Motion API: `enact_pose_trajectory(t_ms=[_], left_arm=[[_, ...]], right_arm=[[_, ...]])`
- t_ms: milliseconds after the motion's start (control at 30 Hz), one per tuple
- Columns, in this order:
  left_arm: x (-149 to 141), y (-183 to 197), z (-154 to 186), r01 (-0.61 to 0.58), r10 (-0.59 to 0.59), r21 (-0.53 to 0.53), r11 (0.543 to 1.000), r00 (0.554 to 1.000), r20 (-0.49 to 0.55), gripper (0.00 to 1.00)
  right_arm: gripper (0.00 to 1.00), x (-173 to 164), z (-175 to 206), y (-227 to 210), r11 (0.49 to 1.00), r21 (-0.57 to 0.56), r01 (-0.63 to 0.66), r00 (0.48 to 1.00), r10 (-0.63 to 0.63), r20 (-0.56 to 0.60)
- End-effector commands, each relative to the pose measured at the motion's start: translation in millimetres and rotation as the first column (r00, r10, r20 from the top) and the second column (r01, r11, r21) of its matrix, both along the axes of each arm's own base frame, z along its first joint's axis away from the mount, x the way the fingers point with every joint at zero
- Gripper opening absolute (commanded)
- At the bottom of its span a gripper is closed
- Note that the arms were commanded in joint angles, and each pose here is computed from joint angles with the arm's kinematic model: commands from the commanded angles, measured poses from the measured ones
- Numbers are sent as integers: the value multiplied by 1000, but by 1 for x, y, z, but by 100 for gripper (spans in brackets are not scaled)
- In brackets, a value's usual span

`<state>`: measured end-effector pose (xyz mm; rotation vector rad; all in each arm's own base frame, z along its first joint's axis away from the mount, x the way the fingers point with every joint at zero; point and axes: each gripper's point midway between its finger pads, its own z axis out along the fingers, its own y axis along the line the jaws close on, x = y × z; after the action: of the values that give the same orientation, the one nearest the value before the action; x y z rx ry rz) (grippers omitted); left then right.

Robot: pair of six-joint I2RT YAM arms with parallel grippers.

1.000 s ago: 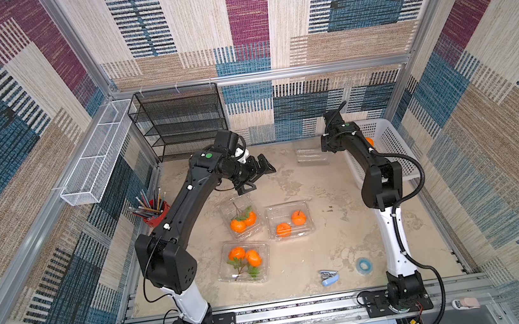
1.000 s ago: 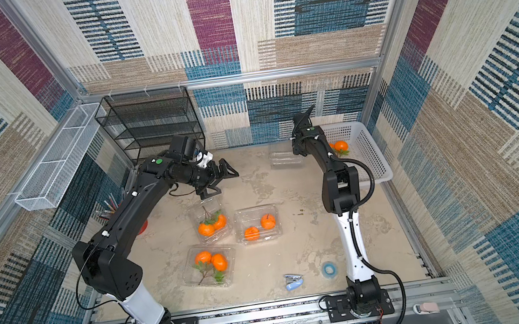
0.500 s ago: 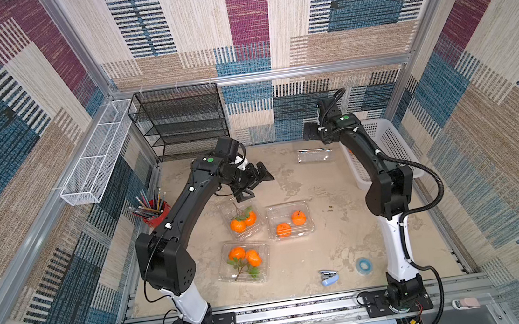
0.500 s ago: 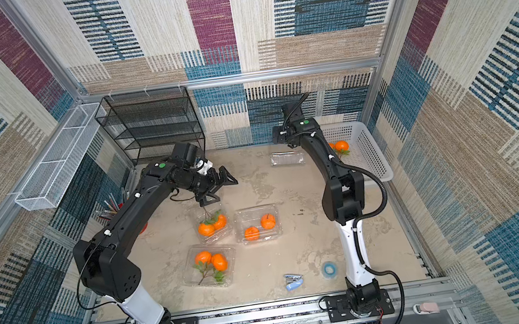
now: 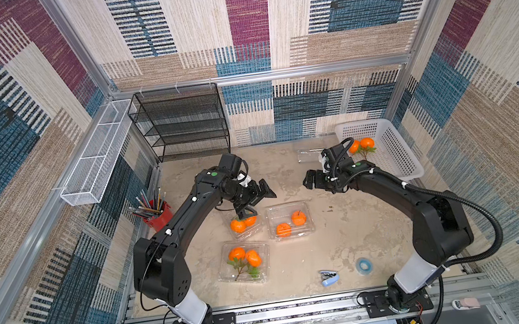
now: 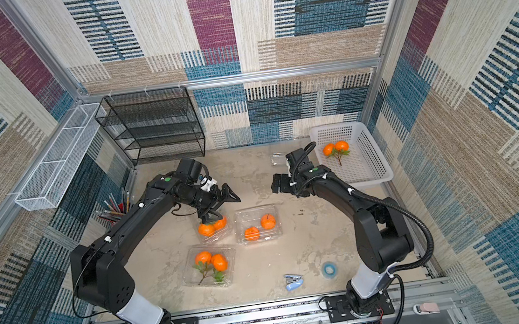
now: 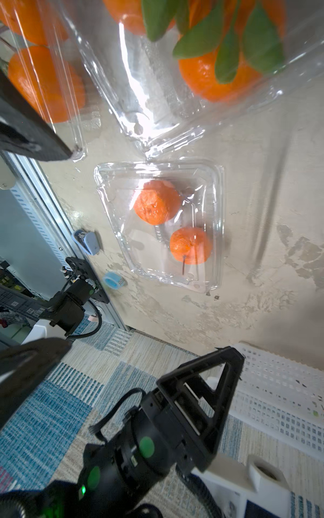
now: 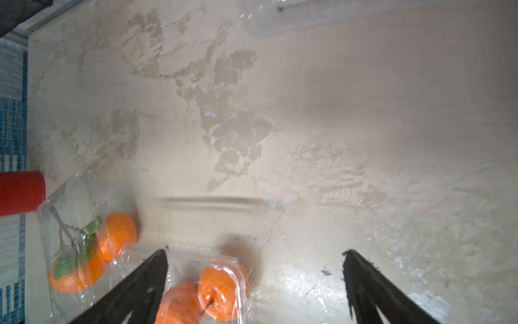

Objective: Take oranges out of containers
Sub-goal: Move the packing box to the center of the board.

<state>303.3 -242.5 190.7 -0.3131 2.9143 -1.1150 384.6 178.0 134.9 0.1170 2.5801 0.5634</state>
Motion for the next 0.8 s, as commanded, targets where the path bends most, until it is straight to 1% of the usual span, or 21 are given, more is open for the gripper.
enact_pose_trajectory(t_ms=[0,67,133,233,333,400,533,667,767], left_arm=[[-8,-9,4,12,-11,-86,996,1000,19,99],[-16,-7,-6,27,-27,-82,996,1000,-3,99],[-22,-8,-11,32,-34,-82,996,999,-19,99],[-21,-11,-12,46,-47,-85,995,999,-1,99],[-18,-15,-16,46,-50,-82,996,998,-42,99],[-16,-17,-18,51,-53,-66,996,998,-29,99],[-17,-18,-35,48,-51,-42,998,996,-71,99],[-18,-18,-38,51,-52,-15,999,997,-58,99],[-21,-22,-44,61,-62,-10,998,996,-71,99]], right_arm=[[98,-16,3,14,995,102,9,1000,-11,22],[98,-35,-10,17,989,146,9,1000,-8,-8],[98,-49,-22,19,988,154,10,999,-4,-40],[99,-63,-30,20,986,169,10,999,-2,-50],[98,-71,-31,23,979,204,4,998,11,-69],[98,-76,-32,25,976,220,-4,998,19,-67],[98,-86,-33,29,968,249,-14,996,36,-84],[99,-93,-30,30,964,263,-27,995,50,-82],[98,-101,-35,33,958,282,-40,993,71,-98]])
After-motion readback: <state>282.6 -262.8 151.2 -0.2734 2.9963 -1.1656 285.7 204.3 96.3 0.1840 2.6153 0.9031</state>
